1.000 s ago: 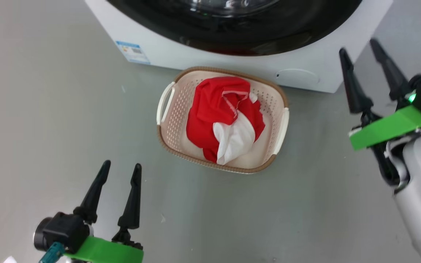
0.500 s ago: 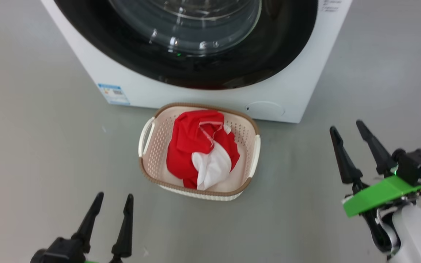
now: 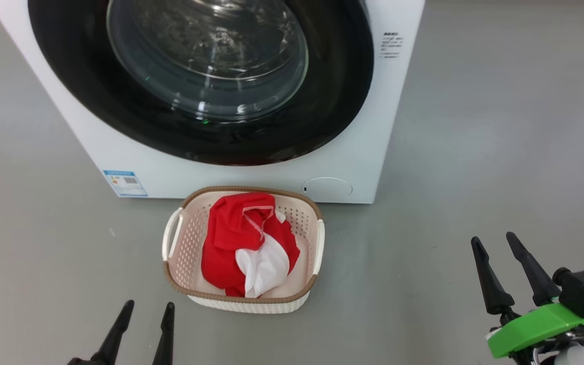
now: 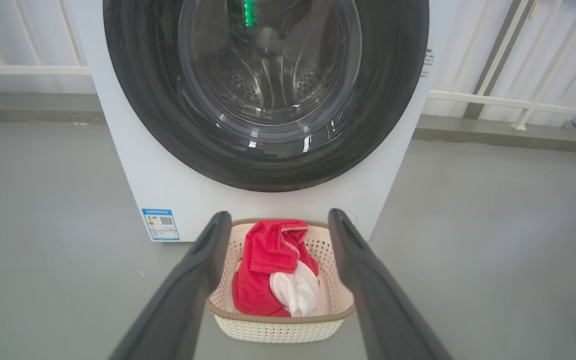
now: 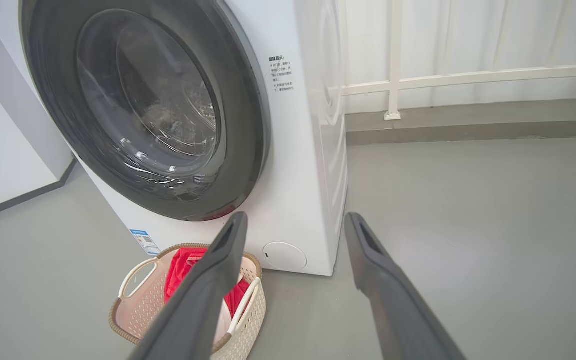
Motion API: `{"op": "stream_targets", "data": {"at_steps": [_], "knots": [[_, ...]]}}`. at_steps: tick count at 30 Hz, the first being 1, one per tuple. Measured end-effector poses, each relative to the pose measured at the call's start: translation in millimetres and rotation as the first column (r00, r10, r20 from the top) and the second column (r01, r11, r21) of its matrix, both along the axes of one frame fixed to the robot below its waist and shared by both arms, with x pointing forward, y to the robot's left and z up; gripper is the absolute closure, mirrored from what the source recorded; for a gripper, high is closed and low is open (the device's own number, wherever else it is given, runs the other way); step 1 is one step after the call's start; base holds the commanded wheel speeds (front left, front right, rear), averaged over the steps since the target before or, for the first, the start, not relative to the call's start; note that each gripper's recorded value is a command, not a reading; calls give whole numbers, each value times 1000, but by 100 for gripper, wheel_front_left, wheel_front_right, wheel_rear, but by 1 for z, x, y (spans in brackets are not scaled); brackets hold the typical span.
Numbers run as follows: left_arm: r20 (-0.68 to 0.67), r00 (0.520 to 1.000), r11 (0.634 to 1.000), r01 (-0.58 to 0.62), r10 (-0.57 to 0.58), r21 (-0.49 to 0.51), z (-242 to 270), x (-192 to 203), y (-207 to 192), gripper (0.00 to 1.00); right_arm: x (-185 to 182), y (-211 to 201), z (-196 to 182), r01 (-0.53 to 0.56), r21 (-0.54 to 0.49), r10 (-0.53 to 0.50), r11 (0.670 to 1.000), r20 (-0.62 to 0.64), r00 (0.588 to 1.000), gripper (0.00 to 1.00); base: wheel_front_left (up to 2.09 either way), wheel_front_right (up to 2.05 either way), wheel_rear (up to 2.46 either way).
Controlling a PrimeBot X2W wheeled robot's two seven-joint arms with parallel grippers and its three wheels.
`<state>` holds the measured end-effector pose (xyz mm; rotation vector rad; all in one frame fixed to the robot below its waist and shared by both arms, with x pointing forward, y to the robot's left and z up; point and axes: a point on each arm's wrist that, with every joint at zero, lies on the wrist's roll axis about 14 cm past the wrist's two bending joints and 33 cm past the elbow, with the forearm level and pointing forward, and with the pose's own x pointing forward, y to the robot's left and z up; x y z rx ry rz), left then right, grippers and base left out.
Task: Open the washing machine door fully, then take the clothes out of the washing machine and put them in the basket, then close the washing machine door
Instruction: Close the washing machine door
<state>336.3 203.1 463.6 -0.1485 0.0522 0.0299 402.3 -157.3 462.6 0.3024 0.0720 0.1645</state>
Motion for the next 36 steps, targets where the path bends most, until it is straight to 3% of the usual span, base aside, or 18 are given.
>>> {"op": "stream_targets", "data": {"at_steps": [24, 36], "knots": [[5, 999, 999, 44, -45, 15, 1, -5, -6, 0, -66, -65, -11, 204, -3, -204, 979, -44, 978, 0, 0, 0, 0], [30, 999, 999, 40, -41, 19, 9, -7, -4, 0, -88, -80, -17, 255, -7, -255, 967, -63, 965, 0, 0, 0, 0]]}}
